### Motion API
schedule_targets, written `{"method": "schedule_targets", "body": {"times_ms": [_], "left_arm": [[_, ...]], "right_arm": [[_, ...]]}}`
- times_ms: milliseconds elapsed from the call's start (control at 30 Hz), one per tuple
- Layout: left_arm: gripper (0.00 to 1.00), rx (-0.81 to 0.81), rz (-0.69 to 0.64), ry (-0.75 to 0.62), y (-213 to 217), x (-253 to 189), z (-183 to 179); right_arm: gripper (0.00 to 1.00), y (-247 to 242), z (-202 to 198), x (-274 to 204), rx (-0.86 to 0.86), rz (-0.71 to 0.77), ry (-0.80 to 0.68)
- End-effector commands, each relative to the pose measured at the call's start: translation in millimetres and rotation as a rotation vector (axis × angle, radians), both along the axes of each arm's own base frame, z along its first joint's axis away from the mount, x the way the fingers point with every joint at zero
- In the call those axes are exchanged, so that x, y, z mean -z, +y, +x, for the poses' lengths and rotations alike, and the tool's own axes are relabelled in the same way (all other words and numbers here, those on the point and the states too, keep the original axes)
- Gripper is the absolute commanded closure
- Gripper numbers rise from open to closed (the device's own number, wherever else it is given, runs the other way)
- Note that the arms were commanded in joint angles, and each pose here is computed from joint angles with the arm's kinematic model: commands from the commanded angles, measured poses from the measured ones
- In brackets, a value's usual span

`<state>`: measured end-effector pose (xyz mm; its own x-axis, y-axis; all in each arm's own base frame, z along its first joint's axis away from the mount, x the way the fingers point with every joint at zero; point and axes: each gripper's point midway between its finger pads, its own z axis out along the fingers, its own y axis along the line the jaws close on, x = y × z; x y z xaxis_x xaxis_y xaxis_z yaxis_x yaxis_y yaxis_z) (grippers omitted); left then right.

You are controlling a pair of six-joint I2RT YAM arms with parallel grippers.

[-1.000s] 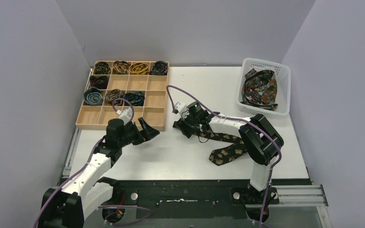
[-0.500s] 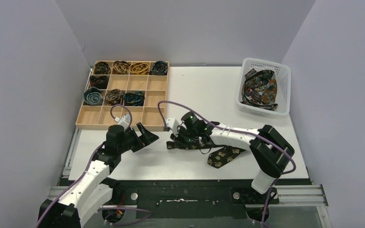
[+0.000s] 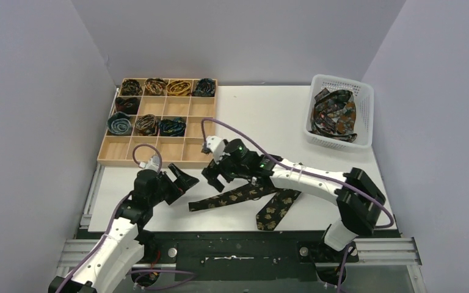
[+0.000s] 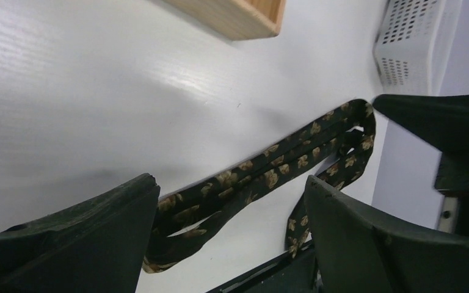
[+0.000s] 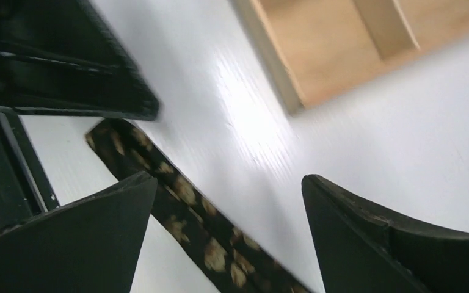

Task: Roll the ties
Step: Flatten out the tie at the center of the board.

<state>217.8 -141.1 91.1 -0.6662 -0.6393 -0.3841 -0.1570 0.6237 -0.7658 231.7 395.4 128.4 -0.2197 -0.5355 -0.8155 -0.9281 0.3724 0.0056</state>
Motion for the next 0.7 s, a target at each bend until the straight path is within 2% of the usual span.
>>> {"method": "schedule_targets", "body": {"times_ms": [0, 100, 133, 200, 267, 400, 500, 667], "left_arm": [[0.13, 0.058, -0.043, 0.041, -13, 9, -11], [0.13, 0.074, -0.044, 0.063, -23, 16, -17], [0.13, 0.068, -0.030, 0.074, -25, 21, -19], [0.13, 0.069, 0.008, 0.092, -29, 30, -25], [0.14, 0.072, 0.034, 0.122, -32, 39, -30], [0.17, 0.082, 0.082, 0.147, -37, 51, -36], [0.18, 0.069, 0.141, 0.159, -30, 50, -36], [0.15, 0.022, 0.192, 0.125, -15, 35, -34]], "right_arm": [[0.05, -97, 38, -23, 0.498, -0.048, 0.017], [0.06, -195, 39, -3, 0.966, -0.101, 0.196], [0.07, -219, 31, 5, 1.061, -0.116, 0.253], [0.07, -241, 8, 9, 1.140, -0.091, 0.321], [0.06, -246, -14, 17, 1.168, -0.062, 0.401], [0.09, -230, -51, 31, 1.117, -0.039, 0.572], [0.12, -219, -70, 31, 1.099, -0.075, 0.558], [0.22, -189, -103, 43, 0.941, -0.118, 0.560]]}}
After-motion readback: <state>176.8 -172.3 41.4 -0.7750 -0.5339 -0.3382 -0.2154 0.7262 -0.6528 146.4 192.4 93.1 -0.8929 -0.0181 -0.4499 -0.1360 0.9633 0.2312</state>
